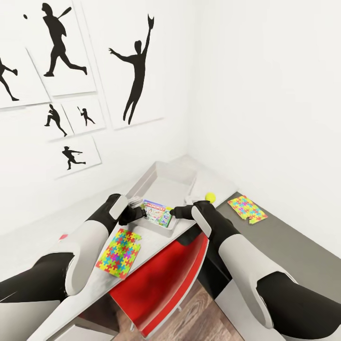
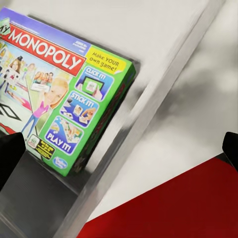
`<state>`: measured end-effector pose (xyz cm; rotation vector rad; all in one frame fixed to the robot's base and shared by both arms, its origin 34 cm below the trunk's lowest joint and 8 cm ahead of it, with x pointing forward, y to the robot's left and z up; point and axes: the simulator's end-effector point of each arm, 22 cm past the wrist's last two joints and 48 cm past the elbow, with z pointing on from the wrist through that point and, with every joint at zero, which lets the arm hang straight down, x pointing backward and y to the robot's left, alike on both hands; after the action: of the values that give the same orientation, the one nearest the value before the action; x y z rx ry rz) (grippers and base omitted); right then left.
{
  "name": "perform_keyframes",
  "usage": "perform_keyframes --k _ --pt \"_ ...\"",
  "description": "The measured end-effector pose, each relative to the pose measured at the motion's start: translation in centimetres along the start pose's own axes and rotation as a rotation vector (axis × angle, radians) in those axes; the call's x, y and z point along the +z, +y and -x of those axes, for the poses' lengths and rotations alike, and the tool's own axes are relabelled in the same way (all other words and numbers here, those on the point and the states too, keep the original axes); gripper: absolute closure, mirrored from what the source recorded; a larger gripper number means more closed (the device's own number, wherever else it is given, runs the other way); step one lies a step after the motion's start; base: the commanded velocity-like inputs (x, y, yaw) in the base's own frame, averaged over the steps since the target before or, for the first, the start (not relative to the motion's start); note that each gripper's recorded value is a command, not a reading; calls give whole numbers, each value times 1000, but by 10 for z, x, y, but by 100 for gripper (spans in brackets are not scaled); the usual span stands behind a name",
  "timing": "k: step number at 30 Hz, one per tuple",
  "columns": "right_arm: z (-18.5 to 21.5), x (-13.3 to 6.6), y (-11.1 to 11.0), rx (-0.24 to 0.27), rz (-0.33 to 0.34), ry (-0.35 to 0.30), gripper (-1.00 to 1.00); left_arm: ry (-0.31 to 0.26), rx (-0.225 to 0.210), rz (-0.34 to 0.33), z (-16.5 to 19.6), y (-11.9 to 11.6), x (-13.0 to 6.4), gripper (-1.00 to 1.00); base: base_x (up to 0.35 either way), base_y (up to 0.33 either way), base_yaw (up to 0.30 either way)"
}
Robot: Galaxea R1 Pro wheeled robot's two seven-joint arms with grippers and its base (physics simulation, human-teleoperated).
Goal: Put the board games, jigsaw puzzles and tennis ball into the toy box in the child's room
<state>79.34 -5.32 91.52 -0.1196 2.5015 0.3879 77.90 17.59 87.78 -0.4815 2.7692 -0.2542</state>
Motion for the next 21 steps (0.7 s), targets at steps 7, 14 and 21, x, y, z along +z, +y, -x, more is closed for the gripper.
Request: perform_keyframes --k 7,14,21 --pt "0 0 0 0 0 0 -100 0 0 0 0 0 0 -100 0 0 0" --pt "2 -1 1 0 4 -5 -100 2 2 -38 1 -5 -1 -100 0 0 0" --pt "12 -6 7 -3 16 -35 -100 54 14 -110 -7 -16 -4 -100 0 0 0"
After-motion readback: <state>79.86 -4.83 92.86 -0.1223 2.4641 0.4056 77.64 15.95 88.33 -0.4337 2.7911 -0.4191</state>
